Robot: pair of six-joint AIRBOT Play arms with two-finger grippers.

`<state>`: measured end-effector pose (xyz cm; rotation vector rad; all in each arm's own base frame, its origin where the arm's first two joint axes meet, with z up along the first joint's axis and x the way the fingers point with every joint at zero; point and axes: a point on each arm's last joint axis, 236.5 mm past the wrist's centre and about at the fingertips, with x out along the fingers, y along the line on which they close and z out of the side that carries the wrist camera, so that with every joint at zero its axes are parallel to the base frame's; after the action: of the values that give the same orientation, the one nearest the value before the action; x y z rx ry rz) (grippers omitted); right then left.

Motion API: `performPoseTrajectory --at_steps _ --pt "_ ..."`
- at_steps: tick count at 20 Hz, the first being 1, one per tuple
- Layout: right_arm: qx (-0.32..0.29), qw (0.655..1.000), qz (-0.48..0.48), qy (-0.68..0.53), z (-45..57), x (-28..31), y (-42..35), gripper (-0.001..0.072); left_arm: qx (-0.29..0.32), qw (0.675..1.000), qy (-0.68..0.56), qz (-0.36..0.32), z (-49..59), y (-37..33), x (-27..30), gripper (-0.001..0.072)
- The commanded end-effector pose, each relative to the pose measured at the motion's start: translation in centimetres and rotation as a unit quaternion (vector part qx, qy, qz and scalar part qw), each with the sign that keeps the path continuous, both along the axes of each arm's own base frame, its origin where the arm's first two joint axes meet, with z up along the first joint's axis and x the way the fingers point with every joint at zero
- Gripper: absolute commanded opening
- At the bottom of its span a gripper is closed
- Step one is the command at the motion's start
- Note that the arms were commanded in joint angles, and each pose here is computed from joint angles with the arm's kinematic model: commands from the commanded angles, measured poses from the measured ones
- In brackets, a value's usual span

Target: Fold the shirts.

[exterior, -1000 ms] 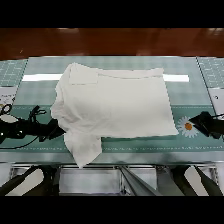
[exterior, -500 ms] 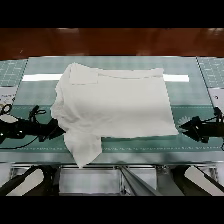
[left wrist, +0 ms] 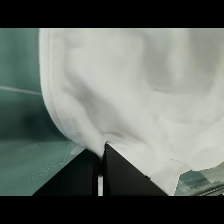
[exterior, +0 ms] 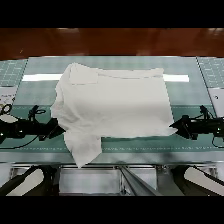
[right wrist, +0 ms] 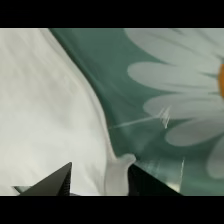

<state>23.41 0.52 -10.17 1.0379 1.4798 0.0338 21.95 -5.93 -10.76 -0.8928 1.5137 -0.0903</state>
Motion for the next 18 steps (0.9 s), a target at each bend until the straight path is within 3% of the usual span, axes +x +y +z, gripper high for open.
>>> performPoseTrajectory --at_steps 1,2,7,11,14,18 --pt "-0.006 1.000 0.012 -0.023 -0.2 1.7 1.5 0.0222 0.005 1.000 -0.003 0.002 -0.1 0.2 0.2 0.0028" --pt "-0.005 0.999 0.031 -0.031 -0.2 1.8 2.2 0.0026 0.004 1.000 -0.003 0.002 -0.1 0.2 0.2 0.0028" --pt "0.000 0.996 0.053 -0.069 2.4 3.0 3.0 0.0023 0.008 0.999 -0.044 0.001 2.3 0.4 1.9 0.0028" --pt "-0.062 0.963 0.126 -0.230 14.2 8.3 2.4 0.0022 -0.013 0.973 -0.231 0.021 13.9 0.4 10.1 0.0028" --pt "-0.159 0.888 0.120 -0.414 29.6 13.2 3.0 0.0022 -0.037 0.912 -0.408 0.031 28.1 -0.1 14.9 0.0028" --pt "-0.231 0.767 0.056 -0.596 49.3 13.1 3.4 0.0023 0.037 0.788 -0.614 0.025 47.3 0.4 13.9 0.0028"
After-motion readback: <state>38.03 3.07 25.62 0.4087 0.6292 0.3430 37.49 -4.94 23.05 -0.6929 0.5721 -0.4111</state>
